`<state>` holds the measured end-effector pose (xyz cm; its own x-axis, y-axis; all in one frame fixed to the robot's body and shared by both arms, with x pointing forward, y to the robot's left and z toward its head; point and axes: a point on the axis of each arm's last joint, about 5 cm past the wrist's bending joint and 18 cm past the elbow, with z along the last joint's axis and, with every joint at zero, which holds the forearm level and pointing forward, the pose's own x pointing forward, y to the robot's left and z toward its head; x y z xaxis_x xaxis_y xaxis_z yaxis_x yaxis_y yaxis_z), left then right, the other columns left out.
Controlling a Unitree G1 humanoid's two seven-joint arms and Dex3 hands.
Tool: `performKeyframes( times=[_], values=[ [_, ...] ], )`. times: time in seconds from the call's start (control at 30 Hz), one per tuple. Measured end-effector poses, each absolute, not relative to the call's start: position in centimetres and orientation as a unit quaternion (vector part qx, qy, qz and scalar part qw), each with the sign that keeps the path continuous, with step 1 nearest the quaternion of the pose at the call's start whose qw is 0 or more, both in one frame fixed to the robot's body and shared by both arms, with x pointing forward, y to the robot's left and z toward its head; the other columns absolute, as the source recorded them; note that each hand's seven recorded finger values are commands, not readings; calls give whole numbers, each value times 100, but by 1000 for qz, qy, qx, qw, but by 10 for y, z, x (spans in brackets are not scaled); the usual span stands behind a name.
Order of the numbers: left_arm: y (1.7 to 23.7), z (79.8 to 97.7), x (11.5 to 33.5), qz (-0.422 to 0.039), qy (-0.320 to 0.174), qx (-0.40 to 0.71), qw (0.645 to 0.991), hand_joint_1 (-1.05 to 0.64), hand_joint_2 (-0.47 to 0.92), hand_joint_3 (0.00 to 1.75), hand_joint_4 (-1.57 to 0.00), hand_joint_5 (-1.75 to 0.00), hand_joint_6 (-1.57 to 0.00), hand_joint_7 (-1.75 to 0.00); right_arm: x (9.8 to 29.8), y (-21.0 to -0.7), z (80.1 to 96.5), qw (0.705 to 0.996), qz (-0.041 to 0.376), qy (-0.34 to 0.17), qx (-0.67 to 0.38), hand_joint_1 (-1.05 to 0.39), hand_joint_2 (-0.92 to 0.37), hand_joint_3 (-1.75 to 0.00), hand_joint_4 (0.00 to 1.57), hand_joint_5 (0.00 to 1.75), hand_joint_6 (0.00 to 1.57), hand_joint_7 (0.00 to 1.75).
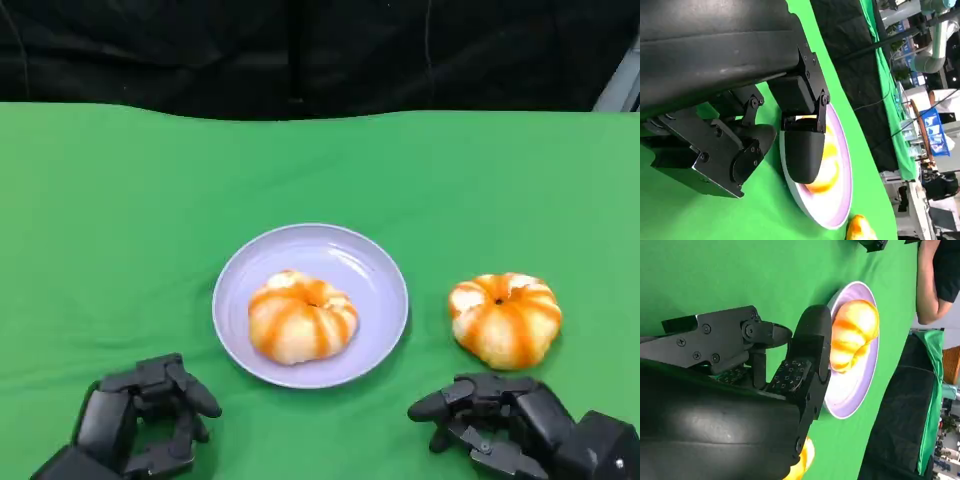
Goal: Grasp the bread from the table and place it into the plate.
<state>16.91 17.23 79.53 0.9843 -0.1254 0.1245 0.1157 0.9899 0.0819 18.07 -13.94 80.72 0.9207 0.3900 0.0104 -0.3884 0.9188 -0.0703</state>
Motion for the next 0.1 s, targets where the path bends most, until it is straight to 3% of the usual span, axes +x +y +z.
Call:
performKeyframes(
  times=[0.1],
  values=[
    [173, 795, 168, -70, -64, 30, 995, 2, 37, 136, -95, -145, -104, -119, 180, -140, 807, 980, 198, -12, -34, -7, -92, -41, 79, 120, 106, 39]
  ],
)
